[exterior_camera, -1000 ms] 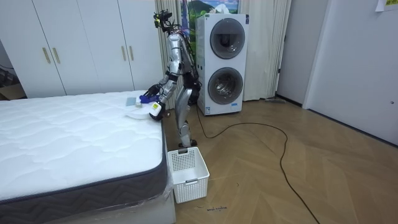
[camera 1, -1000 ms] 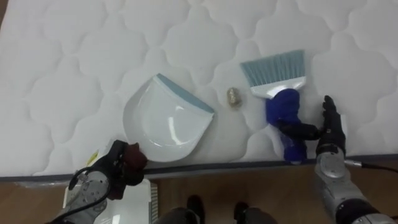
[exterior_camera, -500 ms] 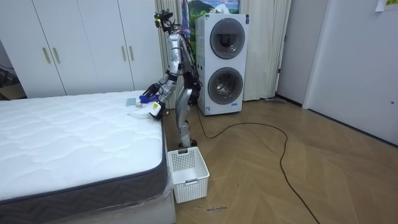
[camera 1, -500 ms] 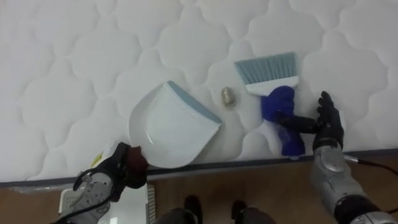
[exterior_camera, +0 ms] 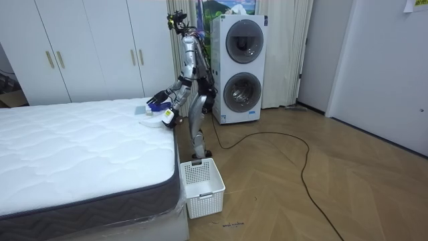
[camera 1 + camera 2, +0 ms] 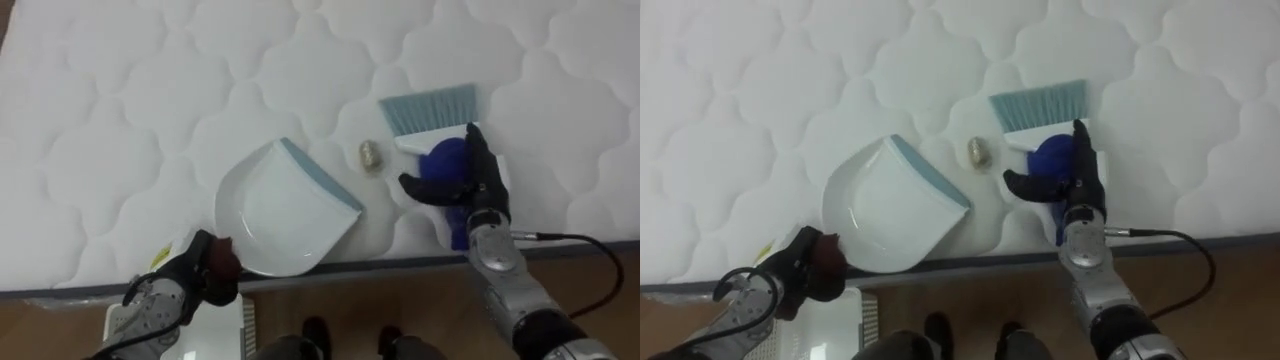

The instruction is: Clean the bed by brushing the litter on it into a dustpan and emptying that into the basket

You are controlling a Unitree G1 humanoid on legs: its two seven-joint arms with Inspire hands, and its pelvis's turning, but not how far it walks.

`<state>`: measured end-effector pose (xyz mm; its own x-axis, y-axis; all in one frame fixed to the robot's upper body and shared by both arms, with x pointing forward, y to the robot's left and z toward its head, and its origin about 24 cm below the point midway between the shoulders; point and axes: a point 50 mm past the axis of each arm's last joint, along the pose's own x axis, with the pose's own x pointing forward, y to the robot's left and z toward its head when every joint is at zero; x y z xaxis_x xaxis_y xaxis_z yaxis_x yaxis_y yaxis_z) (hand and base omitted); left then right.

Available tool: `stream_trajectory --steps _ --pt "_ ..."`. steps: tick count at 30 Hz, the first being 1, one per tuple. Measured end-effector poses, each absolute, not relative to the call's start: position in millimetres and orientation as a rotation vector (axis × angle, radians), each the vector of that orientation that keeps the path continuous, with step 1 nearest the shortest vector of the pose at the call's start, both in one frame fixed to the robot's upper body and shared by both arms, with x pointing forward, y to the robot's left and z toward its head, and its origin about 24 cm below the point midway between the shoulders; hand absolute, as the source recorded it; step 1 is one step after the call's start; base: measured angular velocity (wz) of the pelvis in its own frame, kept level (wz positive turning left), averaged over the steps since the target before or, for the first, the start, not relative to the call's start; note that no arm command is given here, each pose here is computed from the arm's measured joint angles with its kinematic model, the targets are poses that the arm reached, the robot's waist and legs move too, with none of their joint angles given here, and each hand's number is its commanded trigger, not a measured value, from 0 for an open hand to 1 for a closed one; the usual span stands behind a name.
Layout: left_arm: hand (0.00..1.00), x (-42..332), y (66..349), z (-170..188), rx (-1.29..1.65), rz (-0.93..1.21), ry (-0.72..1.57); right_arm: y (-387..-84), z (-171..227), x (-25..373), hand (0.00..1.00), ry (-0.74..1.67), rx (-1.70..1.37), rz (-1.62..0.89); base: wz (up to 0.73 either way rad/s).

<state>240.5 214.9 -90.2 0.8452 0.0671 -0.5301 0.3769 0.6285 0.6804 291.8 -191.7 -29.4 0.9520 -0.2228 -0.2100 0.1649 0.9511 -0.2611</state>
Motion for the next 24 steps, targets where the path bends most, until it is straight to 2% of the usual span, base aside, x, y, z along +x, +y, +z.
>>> stream_trajectory --steps 24 --pt "1.0 240.2 214.2 -90.7 0.873 -0.193 0.556 -197.2 -38.7 285.0 0.0 0.275 -0.352 -0.157 0.01"
